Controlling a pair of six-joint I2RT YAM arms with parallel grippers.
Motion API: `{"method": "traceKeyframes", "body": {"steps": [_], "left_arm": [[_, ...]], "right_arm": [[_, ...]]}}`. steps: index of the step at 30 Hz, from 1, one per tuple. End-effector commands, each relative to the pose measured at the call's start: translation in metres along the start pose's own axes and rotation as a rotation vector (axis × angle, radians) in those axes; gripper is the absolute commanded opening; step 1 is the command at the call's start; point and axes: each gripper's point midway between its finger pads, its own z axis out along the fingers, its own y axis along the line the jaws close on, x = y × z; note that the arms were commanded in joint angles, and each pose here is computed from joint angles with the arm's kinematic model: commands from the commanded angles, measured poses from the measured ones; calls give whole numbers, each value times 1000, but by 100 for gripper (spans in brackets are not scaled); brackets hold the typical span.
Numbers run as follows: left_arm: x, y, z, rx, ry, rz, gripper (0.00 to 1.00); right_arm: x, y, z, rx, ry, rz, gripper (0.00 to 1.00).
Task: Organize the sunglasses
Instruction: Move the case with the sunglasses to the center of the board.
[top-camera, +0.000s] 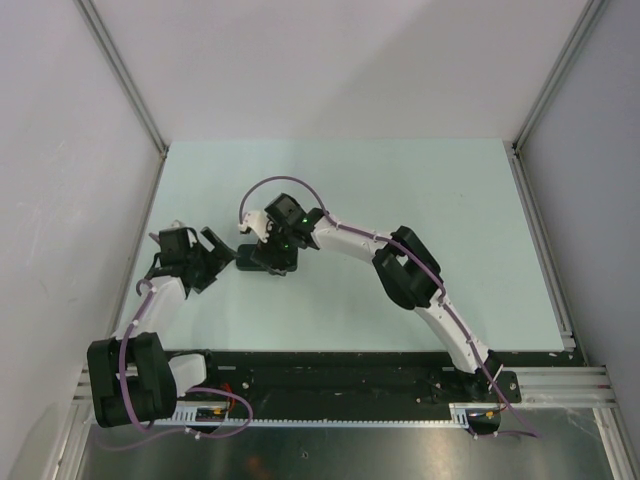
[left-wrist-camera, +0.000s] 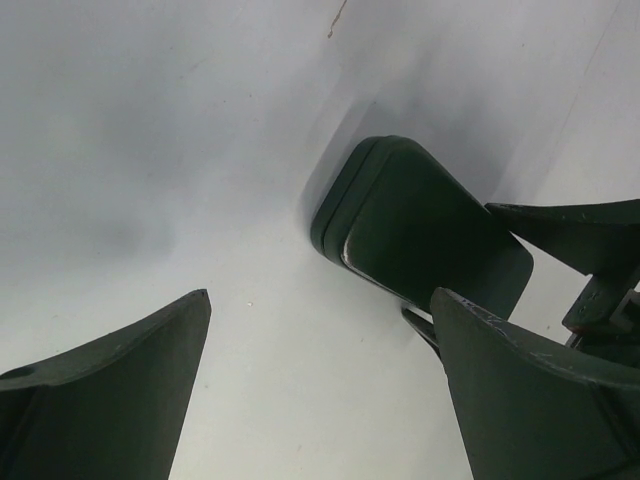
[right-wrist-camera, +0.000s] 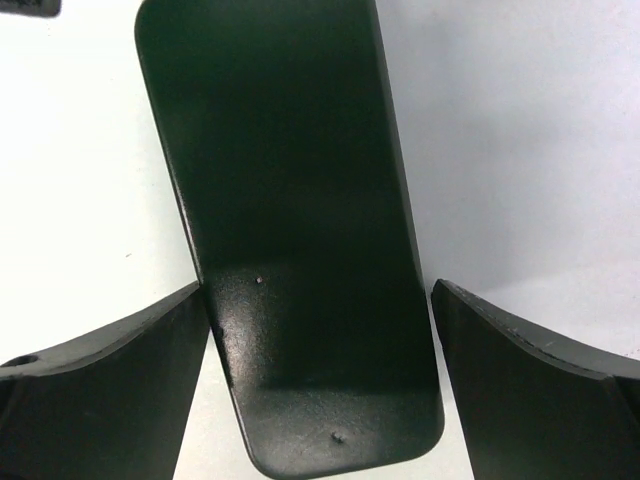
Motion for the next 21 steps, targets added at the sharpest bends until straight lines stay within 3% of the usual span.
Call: {"method": "traceKeyframes", "body": {"steps": [1,2,6,9,16,21], "left_arm": [[-13,-7,-3,23,-27,14,98],[-13,-8,-4,26,-28,14,98],[-13,-8,-4,29,-27,15,97],[-14,-9,-5,33,-33,16,98],[-12,-11,-7,48,-24,18,97],[-10,-14,-7,63,-17,27,97]], "right_arm": [[4,-8,-1,42,31,-8,93],[4,-10,-1,59,34,-7,89],[1,-15,-7,101,28,23,60],[-3,-31,-18,232,5,123,46],[20,-75,-76,609,-36,514,42],[65,-97,-121,730,-68,753,37]]}}
